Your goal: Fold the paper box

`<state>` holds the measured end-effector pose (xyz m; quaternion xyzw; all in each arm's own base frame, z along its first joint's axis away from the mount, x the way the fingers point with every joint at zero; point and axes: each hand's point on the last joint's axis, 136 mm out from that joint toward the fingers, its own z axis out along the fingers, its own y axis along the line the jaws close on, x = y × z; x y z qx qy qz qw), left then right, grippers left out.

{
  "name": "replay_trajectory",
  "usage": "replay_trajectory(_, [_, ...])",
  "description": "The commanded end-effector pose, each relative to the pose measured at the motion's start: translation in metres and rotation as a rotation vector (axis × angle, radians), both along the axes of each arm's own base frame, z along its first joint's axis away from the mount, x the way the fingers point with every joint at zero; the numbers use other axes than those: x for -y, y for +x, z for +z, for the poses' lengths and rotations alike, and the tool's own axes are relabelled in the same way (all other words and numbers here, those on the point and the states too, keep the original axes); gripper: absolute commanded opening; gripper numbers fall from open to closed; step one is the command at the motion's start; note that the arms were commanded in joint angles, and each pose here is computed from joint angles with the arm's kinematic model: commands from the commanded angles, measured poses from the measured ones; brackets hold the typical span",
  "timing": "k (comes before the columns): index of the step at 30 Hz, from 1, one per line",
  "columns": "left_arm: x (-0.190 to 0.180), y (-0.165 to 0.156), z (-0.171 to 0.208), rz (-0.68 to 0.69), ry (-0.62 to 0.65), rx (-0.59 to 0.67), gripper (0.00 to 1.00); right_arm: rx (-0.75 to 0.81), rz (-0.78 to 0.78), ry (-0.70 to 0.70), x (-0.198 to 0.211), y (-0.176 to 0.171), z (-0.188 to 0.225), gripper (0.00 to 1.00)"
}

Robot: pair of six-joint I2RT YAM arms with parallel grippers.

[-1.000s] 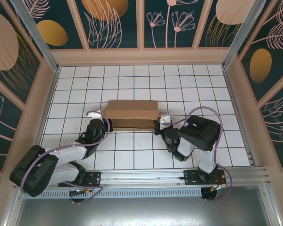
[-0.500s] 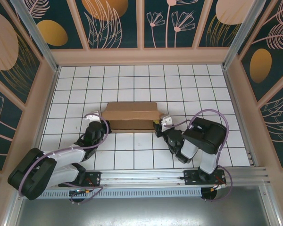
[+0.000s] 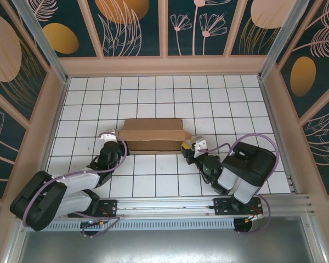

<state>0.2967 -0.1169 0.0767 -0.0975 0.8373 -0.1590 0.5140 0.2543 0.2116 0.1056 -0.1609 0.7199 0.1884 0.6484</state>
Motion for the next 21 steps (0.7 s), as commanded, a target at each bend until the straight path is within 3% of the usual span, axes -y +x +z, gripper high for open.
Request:
replay_trajectory(1, [0.0, 0.004, 0.008, 0.01, 0.008, 0.028, 0.0, 0.045, -0.09, 0.128, 0.022, -0.002, 0.027, 0.39])
replay_trajectory(7, [0.006, 0.007, 0.006, -0.003, 0.0, 0.021, 0.0, 0.079, -0.319, 0.126, 0.061, 0.012, 0.048, 0.33])
replay_trajectory(11, [0.009, 0.008, 0.003, -0.011, 0.007, 0.009, 0.0, -0.041, -0.426, 0.149, 0.081, 0.038, 0.051, 0.34])
replay_trajectory(15, [0.011, 0.009, 0.002, -0.015, 0.008, 0.008, 0.0, -0.075, -0.354, 0.215, 0.081, 0.053, 0.085, 0.23])
replay_trajectory(18, [0.014, 0.01, 0.002, -0.024, 0.002, 0.006, 0.0, -0.107, -0.179, 0.19, 0.044, 0.056, 0.111, 0.13])
replay_trajectory(21, [0.016, 0.011, 0.002, -0.031, 0.002, 0.001, 0.0, -0.201, -0.003, 0.156, 0.002, 0.055, 0.12, 0.13])
